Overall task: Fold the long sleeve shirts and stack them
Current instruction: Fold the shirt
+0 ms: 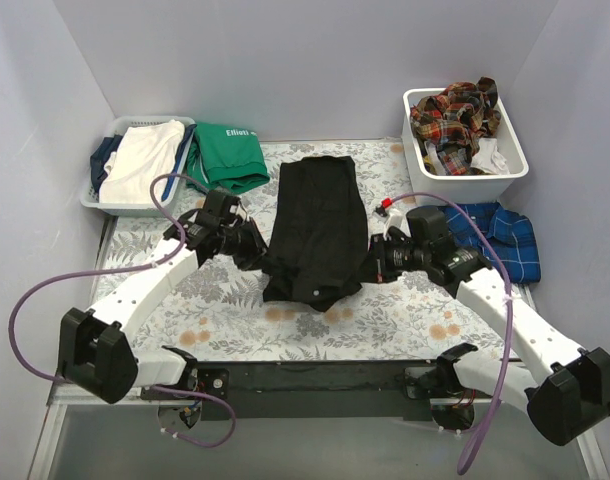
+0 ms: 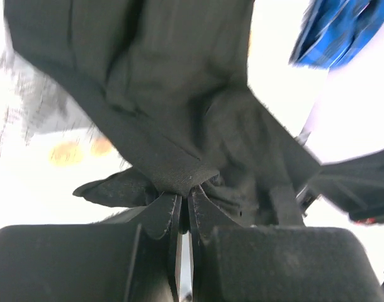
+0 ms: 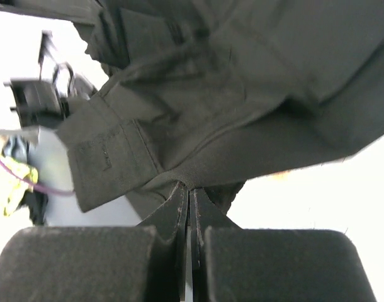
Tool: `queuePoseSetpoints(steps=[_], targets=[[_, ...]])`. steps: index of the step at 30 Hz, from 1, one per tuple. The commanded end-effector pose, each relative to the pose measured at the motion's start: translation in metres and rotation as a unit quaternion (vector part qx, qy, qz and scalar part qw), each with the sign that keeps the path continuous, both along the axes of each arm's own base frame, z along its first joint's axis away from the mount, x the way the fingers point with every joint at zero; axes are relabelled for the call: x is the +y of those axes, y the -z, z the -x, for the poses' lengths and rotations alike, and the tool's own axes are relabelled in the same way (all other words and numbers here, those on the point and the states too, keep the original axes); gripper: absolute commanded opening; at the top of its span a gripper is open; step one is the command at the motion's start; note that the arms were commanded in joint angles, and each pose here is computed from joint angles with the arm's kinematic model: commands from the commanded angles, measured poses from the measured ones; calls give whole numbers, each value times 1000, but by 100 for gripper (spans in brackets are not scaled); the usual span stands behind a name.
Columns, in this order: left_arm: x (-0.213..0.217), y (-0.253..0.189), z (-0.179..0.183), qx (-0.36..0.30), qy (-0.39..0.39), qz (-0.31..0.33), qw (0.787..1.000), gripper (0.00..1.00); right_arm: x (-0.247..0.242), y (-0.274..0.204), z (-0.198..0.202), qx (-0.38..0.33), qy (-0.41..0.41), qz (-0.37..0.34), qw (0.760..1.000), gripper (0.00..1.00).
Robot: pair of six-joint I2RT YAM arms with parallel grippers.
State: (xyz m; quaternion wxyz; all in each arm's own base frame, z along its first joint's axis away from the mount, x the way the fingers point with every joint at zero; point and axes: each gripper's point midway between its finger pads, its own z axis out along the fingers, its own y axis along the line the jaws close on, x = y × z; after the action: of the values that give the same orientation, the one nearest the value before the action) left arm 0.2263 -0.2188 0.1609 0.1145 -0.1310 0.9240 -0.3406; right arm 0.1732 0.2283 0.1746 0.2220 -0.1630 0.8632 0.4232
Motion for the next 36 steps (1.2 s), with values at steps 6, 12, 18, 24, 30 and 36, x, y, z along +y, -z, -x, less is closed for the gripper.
queuePoseSetpoints(steps=[6, 12, 18, 24, 30, 36], targets=[[-24, -27, -101, -87, -49, -14, 995, 0, 19, -35, -93, -77, 71, -29, 994, 1], [-24, -4, -158, -90, -75, -50, 992, 0, 17, -20, -146, -68, 106, -21, 992, 1], [-27, 11, -209, -95, -81, -73, 989, 0, 11, -3, -195, -53, 142, -12, 988, 1], [-22, 38, -243, -76, -86, -82, 990, 8, 0, 37, -221, 3, 180, 2, 984, 1], [-28, 22, -276, -99, -67, -48, 992, 48, 10, 27, -246, 13, 184, -42, 982, 37], [-18, -40, -302, -178, -80, -16, 981, 54, 16, -31, -274, -80, 182, -83, 976, 48]])
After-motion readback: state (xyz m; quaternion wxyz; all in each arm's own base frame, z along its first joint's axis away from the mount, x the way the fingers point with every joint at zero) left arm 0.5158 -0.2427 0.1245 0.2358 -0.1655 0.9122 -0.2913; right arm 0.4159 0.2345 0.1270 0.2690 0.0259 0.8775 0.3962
